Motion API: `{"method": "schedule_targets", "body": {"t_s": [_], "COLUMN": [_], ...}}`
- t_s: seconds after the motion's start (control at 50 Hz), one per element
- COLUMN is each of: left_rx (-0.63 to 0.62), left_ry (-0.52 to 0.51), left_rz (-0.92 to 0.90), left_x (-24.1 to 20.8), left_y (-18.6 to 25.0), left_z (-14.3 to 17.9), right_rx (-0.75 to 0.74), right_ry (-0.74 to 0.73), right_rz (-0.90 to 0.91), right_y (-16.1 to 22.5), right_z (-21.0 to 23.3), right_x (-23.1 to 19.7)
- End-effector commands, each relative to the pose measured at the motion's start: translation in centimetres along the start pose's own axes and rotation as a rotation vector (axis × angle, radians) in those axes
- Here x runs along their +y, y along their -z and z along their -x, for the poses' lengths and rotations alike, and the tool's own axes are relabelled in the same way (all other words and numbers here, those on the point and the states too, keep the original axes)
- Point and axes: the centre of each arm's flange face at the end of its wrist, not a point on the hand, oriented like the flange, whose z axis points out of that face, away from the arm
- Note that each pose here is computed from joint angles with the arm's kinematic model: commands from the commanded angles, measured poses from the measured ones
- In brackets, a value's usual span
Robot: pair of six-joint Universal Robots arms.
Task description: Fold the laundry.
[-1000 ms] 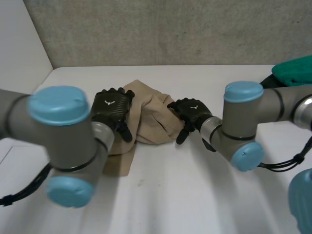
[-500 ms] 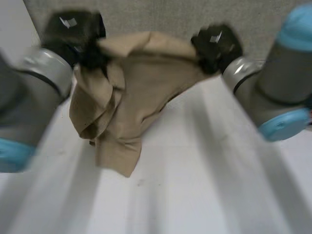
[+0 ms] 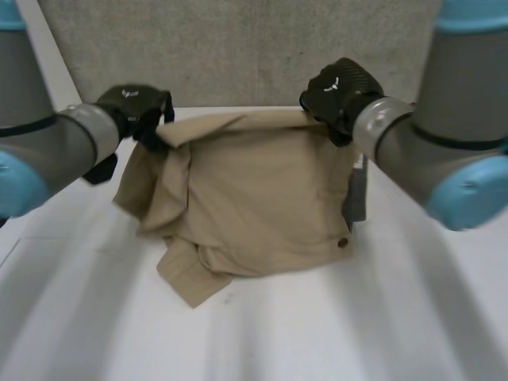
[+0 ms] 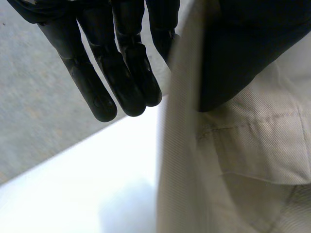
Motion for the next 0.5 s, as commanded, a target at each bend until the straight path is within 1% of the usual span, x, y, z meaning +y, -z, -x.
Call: {"method": "schedule_targets", "body": {"t_s": [0.02,0.04,0.1,0.12,0.16,0.2,0.26,0.32,0.4,0.42,0.48,0.5], "left_rx": [-0.162,-0.193,-0.225,-0.233,-0.241,-0.240,-0.231,-0.199,-0.143,-0.115,-0.066,-0.031], "left_ry": [-0.132,-0.141,-0.142,-0.138,-0.141,-0.141,-0.144,-0.142,-0.134,-0.124,-0.112,-0.106], "left_rz": [-0.421,-0.559,-0.761,-0.873,-0.956,-0.988,-0.975,-0.889,-0.715,-0.633,-0.513,-0.440], "left_x": [-5.1,-7.6,-11.1,-13.0,-14.3,-14.6,-14.3,-12.3,-7.7,-5.2,-1.2,1.5], "left_y": [-5.3,-5.1,-3.9,-2.9,-2.0,-1.3,-0.8,-0.9,-1.1,-1.2,-1.1,-1.0], "left_z": [2.4,2.8,3.2,3.3,3.5,3.4,3.2,2.8,2.1,1.6,0.6,-0.2], "right_rx": [0.332,0.448,0.584,0.655,0.697,0.707,0.667,0.598,0.487,0.433,0.331,0.259], "right_ry": [-0.072,-0.090,-0.103,-0.107,-0.110,-0.115,-0.115,-0.115,-0.119,-0.125,-0.132,-0.139], "right_rz": [-0.185,-0.281,-0.434,-0.526,-0.603,-0.657,-0.663,-0.623,-0.519,-0.465,-0.382,-0.333], "right_y": [-6.3,-6.9,-7.0,-6.6,-6.1,-5.3,-4.9,-4.6,-4.1,-3.9,-3.6,-3.3], "right_z": [-2.1,-3.9,-6.3,-7.7,-8.5,-9.1,-8.8,-7.9,-5.7,-4.5,-2.0,-0.2], "right_x": [-0.4,-1.5,-3.3,-4.4,-5.4,-6.1,-6.3,-5.5,-3.5,-2.4,-0.4,0.9]}}
